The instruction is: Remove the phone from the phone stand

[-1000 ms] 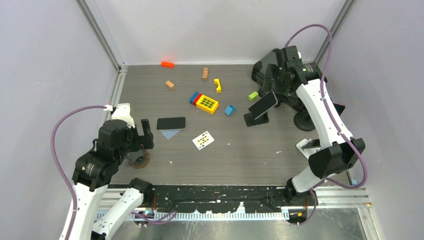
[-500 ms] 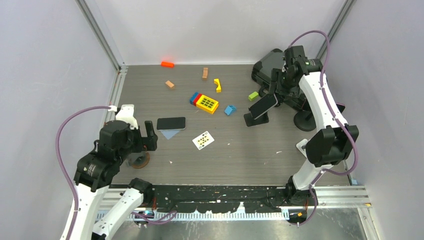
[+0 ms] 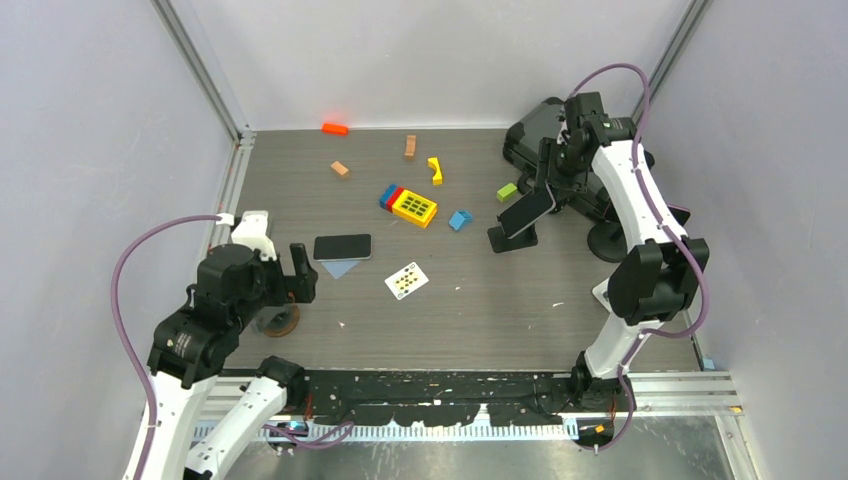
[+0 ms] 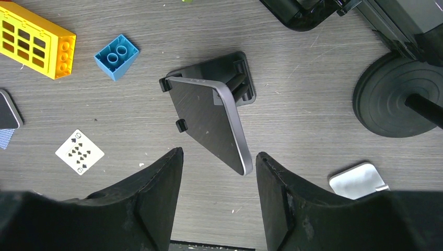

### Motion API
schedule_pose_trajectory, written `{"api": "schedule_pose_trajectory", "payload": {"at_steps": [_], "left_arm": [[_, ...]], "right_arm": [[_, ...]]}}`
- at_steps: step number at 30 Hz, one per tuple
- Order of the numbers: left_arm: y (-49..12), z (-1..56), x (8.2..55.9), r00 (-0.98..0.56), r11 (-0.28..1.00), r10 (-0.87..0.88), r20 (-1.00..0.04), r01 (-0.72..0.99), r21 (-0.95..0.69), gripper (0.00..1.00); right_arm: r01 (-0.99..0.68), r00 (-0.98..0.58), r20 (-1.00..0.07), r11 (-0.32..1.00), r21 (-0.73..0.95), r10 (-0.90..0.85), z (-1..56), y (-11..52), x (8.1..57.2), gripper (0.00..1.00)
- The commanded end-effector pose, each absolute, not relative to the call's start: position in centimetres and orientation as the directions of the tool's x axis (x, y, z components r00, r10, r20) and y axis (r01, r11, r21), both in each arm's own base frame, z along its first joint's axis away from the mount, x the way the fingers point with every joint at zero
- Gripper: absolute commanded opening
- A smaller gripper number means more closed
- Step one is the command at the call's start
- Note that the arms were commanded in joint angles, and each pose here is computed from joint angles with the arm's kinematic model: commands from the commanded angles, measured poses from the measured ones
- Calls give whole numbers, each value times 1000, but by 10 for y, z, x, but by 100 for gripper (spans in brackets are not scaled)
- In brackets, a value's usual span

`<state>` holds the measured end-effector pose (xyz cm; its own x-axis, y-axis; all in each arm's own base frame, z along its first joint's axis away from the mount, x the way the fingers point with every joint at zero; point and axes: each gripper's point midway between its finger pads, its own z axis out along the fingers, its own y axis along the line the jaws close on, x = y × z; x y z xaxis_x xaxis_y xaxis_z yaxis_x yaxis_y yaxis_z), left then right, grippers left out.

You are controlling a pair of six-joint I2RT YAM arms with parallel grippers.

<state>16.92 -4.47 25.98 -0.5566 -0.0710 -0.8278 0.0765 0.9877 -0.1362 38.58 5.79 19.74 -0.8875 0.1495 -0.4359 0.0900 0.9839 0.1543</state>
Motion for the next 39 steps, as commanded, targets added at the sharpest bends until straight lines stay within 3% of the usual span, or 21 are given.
{"api": "schedule_pose_trajectory", "payload": {"at_steps": [1, 19, 33, 39], "left_arm": [[-50, 270, 175, -516, 983, -75, -853, 104, -149, 100], [-51, 268, 177, -521, 984, -72, -850, 104, -147, 100], [-50, 268, 177, -521, 984, -73, -851, 101, -146, 100], [-50, 268, 178, -524, 984, -72, -849, 100, -145, 100]], "right_arm": [[83, -883, -443, 982, 172, 153, 190, 59, 396, 58], [83, -881, -440, 971, 223, 176, 175, 66, 404, 48], [73, -870, -461, 971, 229, 174, 184, 65, 400, 33], [63, -841, -511, 971, 232, 177, 203, 64, 401, 20]]}}
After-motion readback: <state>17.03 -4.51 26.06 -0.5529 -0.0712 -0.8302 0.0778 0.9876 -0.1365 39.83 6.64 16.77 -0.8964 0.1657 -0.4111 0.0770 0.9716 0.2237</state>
